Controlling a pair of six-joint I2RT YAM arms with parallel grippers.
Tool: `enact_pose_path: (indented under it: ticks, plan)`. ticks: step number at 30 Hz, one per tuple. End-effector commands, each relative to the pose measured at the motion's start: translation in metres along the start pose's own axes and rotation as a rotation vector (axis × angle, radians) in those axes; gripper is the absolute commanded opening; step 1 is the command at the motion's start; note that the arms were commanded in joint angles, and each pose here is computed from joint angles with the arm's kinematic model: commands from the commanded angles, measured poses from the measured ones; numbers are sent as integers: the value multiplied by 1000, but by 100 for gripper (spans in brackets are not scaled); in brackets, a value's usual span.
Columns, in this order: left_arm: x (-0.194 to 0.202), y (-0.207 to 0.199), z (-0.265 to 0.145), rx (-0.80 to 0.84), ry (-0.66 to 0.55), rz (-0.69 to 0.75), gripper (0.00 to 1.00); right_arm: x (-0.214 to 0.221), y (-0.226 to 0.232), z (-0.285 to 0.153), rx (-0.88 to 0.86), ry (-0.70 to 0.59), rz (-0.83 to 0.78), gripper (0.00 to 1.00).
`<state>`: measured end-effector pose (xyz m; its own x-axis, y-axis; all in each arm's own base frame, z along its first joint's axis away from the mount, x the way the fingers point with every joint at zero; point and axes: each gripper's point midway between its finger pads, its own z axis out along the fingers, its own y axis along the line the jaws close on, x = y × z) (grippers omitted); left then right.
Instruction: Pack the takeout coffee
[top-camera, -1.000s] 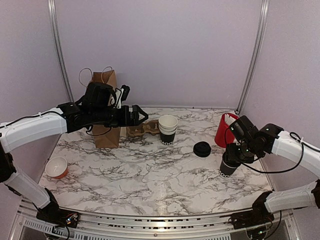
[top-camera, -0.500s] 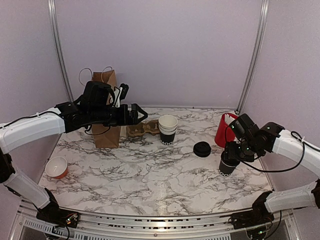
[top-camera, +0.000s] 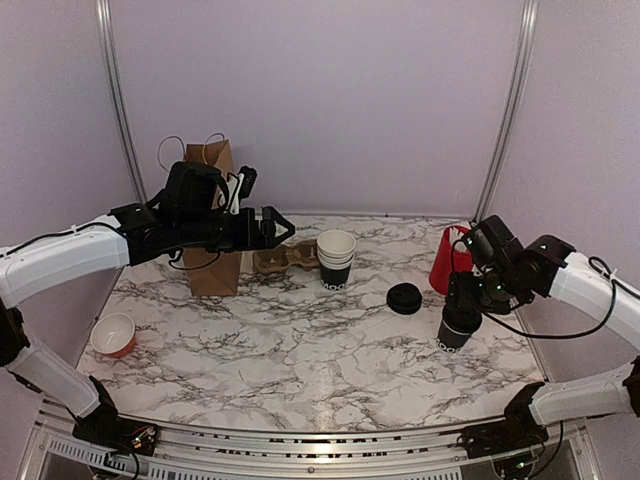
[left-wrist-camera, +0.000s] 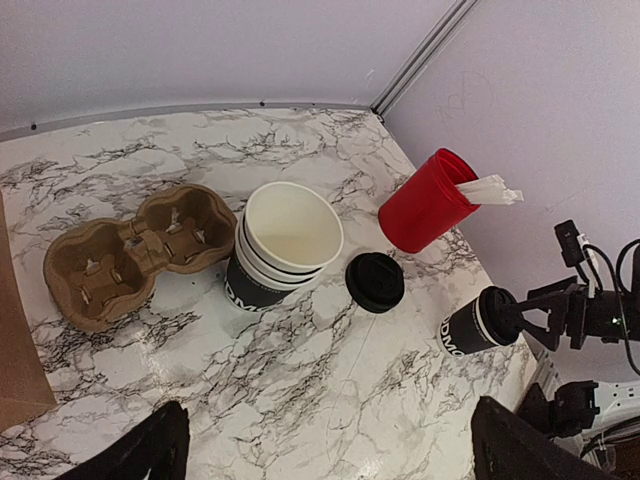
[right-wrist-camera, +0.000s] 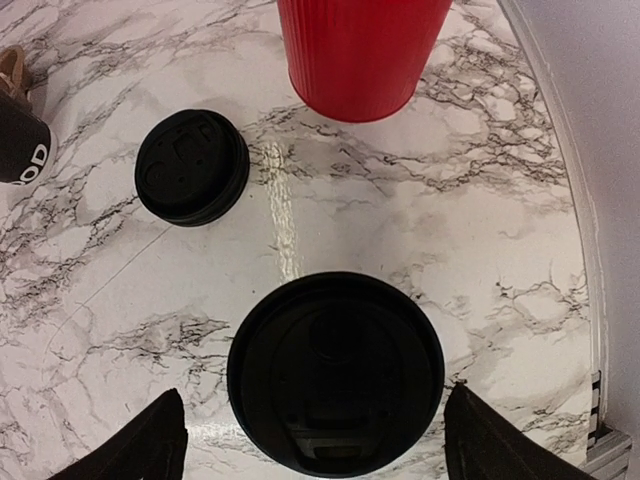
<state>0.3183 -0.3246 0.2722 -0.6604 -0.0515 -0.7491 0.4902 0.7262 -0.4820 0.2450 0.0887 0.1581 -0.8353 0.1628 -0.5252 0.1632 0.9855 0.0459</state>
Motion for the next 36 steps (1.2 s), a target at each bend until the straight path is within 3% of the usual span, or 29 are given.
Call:
enact_pose_path:
  ticks: [1, 11, 18, 29, 36]
  plan:
    - [-12, -3, -13, 3, -36, 5, 99, -27, 7, -21, -35, -72, 10, 87]
    - [-34, -8, -32, -23, -85, 12, 99, -78, 37, -55, -172, -231, -19, 91]
    - [-73, -14, -67, -95, -178, 43, 99, -112, 62, -73, -248, -324, -57, 93]
    - [-154, 27, -182, -507, -408, 76, 99, -149, 95, -92, -345, -420, -126, 94]
    - [-159, 85, -208, -683, -390, 11, 99, -152, 106, -90, -375, -422, -152, 94]
